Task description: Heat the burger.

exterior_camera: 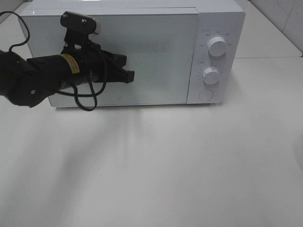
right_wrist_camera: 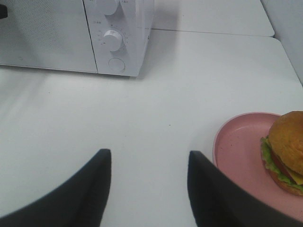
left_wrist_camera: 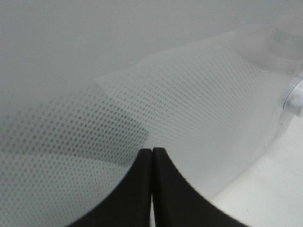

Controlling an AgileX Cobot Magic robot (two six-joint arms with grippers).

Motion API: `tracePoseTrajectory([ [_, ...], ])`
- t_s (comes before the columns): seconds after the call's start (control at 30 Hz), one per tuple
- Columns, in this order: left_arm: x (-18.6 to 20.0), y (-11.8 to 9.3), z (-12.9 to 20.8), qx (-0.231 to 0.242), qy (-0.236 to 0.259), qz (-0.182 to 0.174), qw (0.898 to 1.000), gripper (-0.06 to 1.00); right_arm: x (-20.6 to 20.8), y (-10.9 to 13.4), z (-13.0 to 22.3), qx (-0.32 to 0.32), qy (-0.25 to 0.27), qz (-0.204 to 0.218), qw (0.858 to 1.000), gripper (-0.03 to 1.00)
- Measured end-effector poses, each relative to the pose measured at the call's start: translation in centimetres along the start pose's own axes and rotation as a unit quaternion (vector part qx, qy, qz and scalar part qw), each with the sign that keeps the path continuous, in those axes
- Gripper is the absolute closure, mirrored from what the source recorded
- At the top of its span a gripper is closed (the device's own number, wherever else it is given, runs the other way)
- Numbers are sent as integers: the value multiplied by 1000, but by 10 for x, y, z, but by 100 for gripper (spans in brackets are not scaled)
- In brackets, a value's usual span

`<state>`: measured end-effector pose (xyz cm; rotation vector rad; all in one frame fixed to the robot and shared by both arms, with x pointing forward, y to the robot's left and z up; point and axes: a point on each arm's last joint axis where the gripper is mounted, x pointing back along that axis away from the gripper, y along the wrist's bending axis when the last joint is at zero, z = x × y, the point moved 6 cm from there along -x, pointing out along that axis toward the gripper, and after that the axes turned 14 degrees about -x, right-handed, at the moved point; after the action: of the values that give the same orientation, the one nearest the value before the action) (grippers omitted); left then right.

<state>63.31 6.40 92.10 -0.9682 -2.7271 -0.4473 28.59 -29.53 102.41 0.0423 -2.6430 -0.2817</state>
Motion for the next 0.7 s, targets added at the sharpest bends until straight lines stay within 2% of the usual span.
tracePoseTrajectory([
  [0.17,-22,-21,-19,-31,-25,30,999,94,0,0,0,0,0,0,1000,45],
  [0.27,-30,-32,-30,-26,-37,36,998,94,0,0,0,0,0,0,1000,45],
  [0.7,-36,-46,-49,-13,-52,41,998,94,0,0,0,0,0,0,1000,45],
])
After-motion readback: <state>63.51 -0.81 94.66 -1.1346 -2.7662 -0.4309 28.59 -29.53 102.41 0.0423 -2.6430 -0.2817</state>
